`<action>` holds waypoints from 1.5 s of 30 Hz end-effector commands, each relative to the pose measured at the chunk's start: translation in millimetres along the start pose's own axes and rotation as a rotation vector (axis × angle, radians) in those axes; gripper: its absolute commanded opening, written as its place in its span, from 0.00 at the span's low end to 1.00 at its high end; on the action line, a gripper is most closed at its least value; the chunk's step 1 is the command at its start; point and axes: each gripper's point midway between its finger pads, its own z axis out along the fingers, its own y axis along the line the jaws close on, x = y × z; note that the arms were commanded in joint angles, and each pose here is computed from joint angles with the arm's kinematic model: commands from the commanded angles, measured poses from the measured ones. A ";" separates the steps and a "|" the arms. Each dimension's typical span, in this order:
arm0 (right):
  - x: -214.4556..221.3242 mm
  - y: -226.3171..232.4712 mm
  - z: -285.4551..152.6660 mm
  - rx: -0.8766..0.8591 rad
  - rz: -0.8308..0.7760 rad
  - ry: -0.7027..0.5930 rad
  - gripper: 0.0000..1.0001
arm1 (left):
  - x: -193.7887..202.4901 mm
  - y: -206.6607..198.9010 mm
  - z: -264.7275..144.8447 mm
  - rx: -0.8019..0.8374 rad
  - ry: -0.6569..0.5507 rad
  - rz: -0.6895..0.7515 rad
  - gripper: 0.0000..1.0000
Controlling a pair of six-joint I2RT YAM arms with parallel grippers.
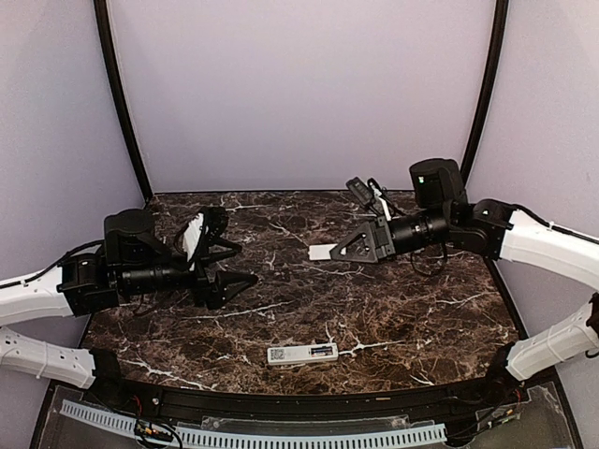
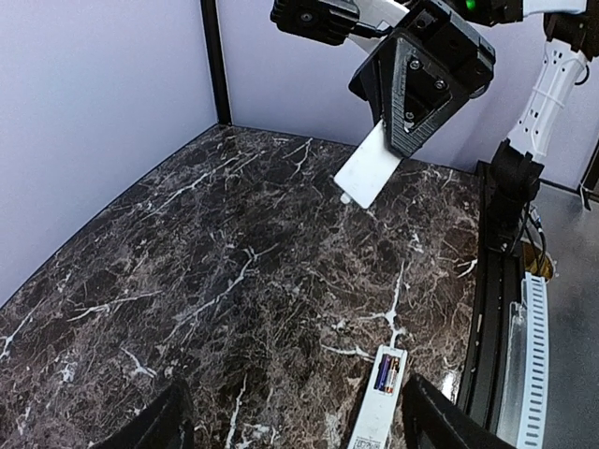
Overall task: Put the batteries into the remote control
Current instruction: Hold the remote control without the battery cover at the center of the board.
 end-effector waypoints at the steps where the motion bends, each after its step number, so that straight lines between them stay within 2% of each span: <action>1: 56.5 -41.0 -4.5 0.115 0.259 0.119 0.00 | 33.9 -6.5 10.0 0.013 0.123 0.055 0.75; 6: 94.5 -67.9 -8.1 0.170 0.381 0.136 0.00 | 67.5 -43.9 20.0 0.089 0.267 0.201 0.75; 9: 112.3 -77.8 -6.6 0.170 0.423 0.153 0.00 | 91.9 -63.9 27.9 0.153 0.360 0.229 0.76; 12: 121.8 -85.0 -5.6 0.179 0.432 0.162 0.00 | 93.2 -88.5 32.6 0.279 0.349 0.175 0.77; 13: 123.8 -86.4 -5.7 0.180 0.432 0.164 0.00 | 88.6 -92.2 37.6 0.292 0.309 0.167 0.78; 14: 125.7 -87.6 -5.4 0.180 0.431 0.166 0.00 | 101.3 -95.3 39.1 0.310 0.325 0.161 0.79; 15: 126.4 -87.8 -5.4 0.178 0.428 0.166 0.00 | 99.7 -94.4 43.7 0.298 0.303 0.153 0.80; 19: 130.2 -89.0 -5.1 0.173 0.413 0.178 0.00 | 126.8 -83.2 59.3 0.222 0.356 0.146 0.81; 20: 131.8 -90.1 -4.7 0.174 0.410 0.183 0.00 | 133.5 -80.6 63.5 0.205 0.378 0.147 0.80; 21: 133.0 -92.8 -3.1 0.168 0.400 0.191 0.00 | 139.4 -74.6 73.2 0.162 0.402 0.134 0.75; 24: 131.0 -96.1 0.6 0.150 0.390 0.197 0.00 | 148.5 -68.0 81.7 0.118 0.438 0.133 0.73; 26: 128.5 -99.4 2.6 0.150 0.381 0.202 0.00 | 149.6 -63.9 87.1 0.084 0.463 0.112 0.70; 30: 117.2 -105.1 1.5 0.146 0.355 0.188 0.00 | 143.3 -66.5 102.6 0.074 0.505 0.062 0.54; 33: 106.2 -115.3 -6.8 0.152 0.361 0.155 0.00 | 130.9 -70.6 122.8 0.070 0.494 0.011 0.34; 37: 101.5 -130.9 -17.0 0.166 0.368 0.132 0.00 | 150.7 -72.0 144.1 0.066 0.563 0.038 0.08; 40: 100.4 -141.4 -21.7 0.170 0.377 0.132 0.00 | 171.5 -84.4 153.8 0.139 0.637 0.061 0.01; 45: 100.5 -157.3 -26.4 0.185 0.391 0.119 0.00 | 180.9 -96.1 159.7 0.209 0.671 0.066 0.00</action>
